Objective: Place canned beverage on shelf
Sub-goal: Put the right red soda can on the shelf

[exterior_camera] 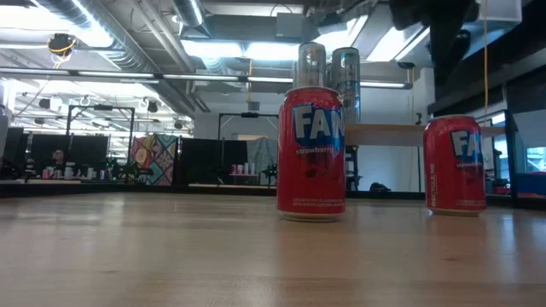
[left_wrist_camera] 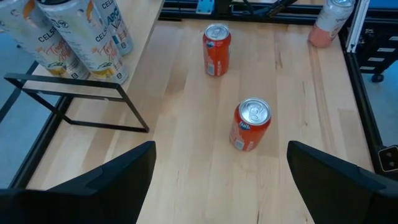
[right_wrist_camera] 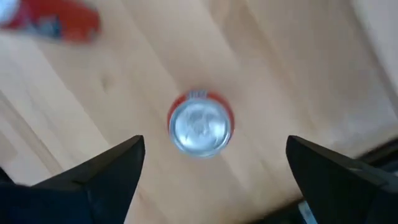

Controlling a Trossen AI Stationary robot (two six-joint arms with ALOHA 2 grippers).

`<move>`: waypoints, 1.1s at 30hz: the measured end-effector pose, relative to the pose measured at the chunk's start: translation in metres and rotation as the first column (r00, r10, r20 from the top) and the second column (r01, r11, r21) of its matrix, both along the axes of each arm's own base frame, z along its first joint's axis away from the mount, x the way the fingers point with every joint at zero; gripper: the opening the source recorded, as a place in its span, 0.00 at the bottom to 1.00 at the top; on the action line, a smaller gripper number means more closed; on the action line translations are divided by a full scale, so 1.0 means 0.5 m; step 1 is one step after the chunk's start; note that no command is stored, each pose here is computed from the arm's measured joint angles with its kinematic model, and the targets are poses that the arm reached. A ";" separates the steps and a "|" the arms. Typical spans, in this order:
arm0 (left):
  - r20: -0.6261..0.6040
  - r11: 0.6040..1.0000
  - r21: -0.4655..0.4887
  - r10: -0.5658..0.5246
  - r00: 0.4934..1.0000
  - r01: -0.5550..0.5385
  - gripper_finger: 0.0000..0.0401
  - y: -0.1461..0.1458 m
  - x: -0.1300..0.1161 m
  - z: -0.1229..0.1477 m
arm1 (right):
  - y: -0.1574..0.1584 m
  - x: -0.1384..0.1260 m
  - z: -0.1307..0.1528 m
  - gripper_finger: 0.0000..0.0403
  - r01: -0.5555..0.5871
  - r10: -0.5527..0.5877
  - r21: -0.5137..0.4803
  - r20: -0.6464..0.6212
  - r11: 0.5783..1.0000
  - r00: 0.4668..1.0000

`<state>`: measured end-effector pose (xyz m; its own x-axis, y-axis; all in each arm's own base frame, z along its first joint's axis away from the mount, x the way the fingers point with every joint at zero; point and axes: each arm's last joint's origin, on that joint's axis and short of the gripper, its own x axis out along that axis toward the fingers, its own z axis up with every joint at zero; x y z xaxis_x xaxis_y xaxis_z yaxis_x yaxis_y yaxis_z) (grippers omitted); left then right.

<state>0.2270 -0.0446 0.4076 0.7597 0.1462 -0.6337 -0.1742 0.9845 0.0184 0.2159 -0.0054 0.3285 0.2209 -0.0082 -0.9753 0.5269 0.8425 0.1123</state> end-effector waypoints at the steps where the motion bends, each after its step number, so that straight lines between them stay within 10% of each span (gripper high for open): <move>1: -0.001 1.000 0.000 0.000 1.000 0.000 0.88 0.000 0.000 0.000 | 0.000 -0.016 0.002 0.94 0.015 -0.014 -0.010 0.050 1.000 0.999; 14: 0.000 1.000 -0.001 0.006 1.000 -0.006 0.88 0.000 0.000 0.000 | 0.024 -0.126 -0.078 0.94 0.091 -0.097 0.032 0.285 0.995 0.954; 33: 0.001 1.000 0.002 0.010 1.000 -0.010 0.88 0.001 0.000 0.000 | 0.072 -0.071 -0.188 0.94 0.111 -0.085 -0.089 0.250 0.990 0.964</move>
